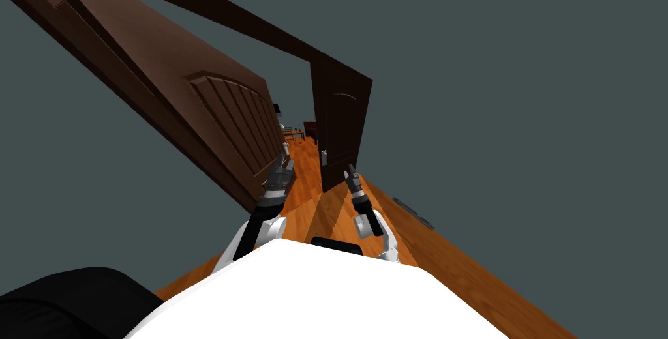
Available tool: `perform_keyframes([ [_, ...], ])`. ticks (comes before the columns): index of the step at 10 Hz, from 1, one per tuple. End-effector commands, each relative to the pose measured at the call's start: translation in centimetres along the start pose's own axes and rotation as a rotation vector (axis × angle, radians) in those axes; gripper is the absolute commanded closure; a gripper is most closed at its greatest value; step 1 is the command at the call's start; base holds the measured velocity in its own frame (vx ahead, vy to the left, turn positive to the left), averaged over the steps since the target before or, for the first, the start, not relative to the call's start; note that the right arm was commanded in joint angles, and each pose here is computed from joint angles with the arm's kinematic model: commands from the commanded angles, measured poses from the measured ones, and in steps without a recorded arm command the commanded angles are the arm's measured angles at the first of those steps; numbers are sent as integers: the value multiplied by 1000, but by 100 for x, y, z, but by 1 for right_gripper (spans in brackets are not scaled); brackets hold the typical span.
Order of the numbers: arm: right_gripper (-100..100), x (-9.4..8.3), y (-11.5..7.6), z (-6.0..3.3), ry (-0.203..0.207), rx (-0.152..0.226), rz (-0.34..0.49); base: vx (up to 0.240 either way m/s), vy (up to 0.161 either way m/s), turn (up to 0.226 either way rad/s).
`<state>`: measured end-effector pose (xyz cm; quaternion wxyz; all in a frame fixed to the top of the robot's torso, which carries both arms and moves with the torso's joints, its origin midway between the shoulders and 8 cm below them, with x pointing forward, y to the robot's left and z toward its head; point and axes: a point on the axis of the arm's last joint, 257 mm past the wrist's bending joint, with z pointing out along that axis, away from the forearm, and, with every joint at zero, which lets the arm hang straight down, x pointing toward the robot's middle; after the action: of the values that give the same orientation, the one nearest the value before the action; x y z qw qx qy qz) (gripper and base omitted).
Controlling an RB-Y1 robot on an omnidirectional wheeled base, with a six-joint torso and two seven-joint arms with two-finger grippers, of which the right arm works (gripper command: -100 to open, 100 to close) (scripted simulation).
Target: Push the door open
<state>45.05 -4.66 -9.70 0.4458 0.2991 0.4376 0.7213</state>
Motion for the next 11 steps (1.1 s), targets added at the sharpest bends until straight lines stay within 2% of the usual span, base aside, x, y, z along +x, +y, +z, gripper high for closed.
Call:
perform_keyframes([
  [1,-100,102,-126,4,23,20,13,100,13,-45],
  [6,-100,414,-457,30,94,83,47,91,18,-61],
  [11,-100,717,-769,17,163,146,71,100,19,-57],
])
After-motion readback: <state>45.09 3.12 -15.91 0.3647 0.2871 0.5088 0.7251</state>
